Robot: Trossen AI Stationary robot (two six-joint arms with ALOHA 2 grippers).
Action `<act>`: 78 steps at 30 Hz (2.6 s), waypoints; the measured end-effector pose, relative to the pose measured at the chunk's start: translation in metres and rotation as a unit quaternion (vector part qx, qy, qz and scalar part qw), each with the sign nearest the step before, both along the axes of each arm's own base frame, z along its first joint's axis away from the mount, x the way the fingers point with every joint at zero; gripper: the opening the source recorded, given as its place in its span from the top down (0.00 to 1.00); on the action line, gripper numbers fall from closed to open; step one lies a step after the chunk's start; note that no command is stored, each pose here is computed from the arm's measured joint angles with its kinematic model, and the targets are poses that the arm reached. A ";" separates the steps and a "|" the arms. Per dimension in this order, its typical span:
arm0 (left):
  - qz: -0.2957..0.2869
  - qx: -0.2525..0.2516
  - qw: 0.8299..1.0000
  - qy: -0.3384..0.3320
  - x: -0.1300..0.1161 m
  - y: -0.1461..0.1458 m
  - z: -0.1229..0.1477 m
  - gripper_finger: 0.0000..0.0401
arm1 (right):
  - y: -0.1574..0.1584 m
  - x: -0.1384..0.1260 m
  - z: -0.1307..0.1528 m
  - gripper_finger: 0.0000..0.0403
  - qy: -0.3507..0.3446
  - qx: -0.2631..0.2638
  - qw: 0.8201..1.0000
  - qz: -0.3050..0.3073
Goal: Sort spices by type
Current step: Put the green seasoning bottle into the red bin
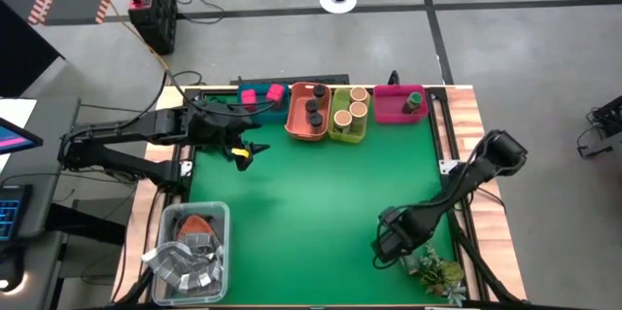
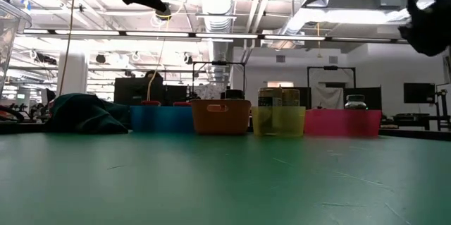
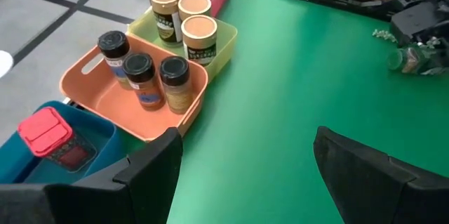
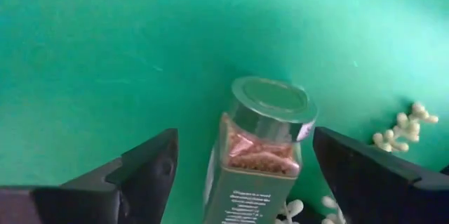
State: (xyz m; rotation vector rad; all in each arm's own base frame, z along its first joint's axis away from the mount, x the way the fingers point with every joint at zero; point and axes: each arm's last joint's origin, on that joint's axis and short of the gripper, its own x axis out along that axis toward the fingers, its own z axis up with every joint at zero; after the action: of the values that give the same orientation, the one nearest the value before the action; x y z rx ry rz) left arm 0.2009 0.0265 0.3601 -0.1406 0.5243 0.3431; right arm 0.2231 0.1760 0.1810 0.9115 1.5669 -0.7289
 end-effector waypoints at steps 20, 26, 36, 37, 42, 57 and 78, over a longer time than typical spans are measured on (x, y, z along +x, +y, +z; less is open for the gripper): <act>-0.007 0.003 1.000 0.000 0.000 0.000 0.000 0.24 | -0.002 -0.001 -0.012 0.32 -0.013 -0.055 0.998 0.037; -0.006 0.003 1.000 0.000 0.000 0.000 0.000 0.24 | -0.009 -0.001 -0.016 0.48 -0.008 -0.057 0.998 0.041; 0.006 0.011 1.000 0.001 0.000 0.001 0.000 0.24 | -0.024 0.003 -0.012 0.81 -0.011 -0.068 0.996 0.053; 0.006 0.012 1.000 0.001 0.000 0.001 0.000 0.24 | -0.026 0.003 -0.010 0.82 -0.014 -0.071 0.996 0.054; 0.001 0.008 1.000 0.001 0.000 0.000 0.000 0.24 | -0.041 0.006 0.016 0.83 -0.060 -0.046 0.992 0.101; -0.002 0.001 1.000 0.000 0.000 0.000 0.000 0.24 | 0.009 -0.046 0.065 0.20 -0.185 -0.008 0.841 0.508; 0.007 -0.004 1.000 -0.003 0.000 0.000 0.000 0.24 | 0.002 -0.050 0.019 0.18 -0.195 -0.026 0.819 0.539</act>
State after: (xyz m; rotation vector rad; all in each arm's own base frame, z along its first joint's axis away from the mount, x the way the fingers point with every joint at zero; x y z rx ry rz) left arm 0.2010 0.0267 0.3603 -0.1536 0.5189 0.3540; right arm 0.1729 0.1776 0.2002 0.0101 1.3813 0.2311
